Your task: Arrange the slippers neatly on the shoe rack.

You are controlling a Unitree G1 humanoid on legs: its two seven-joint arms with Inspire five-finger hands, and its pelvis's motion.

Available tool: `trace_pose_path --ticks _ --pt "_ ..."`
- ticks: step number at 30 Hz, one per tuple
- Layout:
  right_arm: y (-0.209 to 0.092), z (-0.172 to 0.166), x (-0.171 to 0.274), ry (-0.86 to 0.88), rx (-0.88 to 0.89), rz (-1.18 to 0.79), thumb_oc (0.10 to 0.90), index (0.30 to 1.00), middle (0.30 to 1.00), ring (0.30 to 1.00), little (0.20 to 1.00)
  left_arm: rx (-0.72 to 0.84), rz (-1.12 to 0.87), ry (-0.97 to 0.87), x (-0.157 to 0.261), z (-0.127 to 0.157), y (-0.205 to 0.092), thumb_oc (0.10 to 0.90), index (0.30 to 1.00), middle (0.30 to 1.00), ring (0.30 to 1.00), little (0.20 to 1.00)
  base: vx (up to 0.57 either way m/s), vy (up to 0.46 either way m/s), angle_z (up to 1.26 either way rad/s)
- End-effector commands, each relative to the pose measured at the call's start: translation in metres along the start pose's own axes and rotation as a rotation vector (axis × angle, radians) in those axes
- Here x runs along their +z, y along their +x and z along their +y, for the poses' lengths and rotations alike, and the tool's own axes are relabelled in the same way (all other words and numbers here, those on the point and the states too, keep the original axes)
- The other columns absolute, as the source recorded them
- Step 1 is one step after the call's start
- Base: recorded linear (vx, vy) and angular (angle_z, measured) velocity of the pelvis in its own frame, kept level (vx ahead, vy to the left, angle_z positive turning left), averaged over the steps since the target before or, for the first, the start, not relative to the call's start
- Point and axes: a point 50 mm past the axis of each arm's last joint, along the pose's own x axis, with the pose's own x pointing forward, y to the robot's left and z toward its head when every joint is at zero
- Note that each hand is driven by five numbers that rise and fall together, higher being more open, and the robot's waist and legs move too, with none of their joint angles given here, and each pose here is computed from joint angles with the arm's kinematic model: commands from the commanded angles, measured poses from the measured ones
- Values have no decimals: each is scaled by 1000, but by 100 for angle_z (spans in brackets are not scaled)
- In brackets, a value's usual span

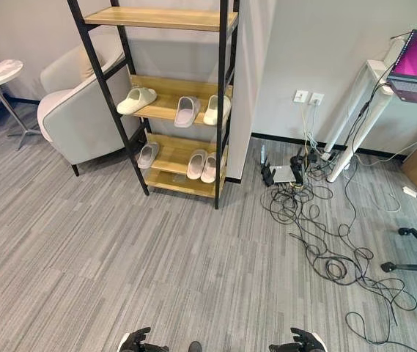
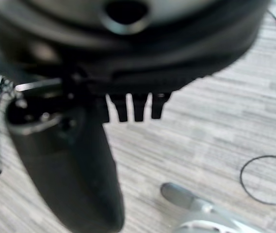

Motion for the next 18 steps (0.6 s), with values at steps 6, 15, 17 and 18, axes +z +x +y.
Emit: trace_pose_path --ticks 6,15,17,18 --pt "3 -20 6 -50 -77 -25 800 900 900 900 900 9 -17 43 10 -4 3 800 900 900 900 900 0 0 0" --pt "2 -17 5 -68 -64 -20 800 900 900 900 900 -6 -17 65 11 -7 3 800 900 900 900 900 9 -24 1" --pt "2 -17 3 -73 -60 -15 800 900 900 900 900 -9 -16 63 11 -7 3 800 900 900 900 900 11 -40 3" --pt "2 -17 3 -73 -60 -15 800 900 900 900 900 -9 -16 63 11 -7 3 800 900 900 900 900 23 -82 3"
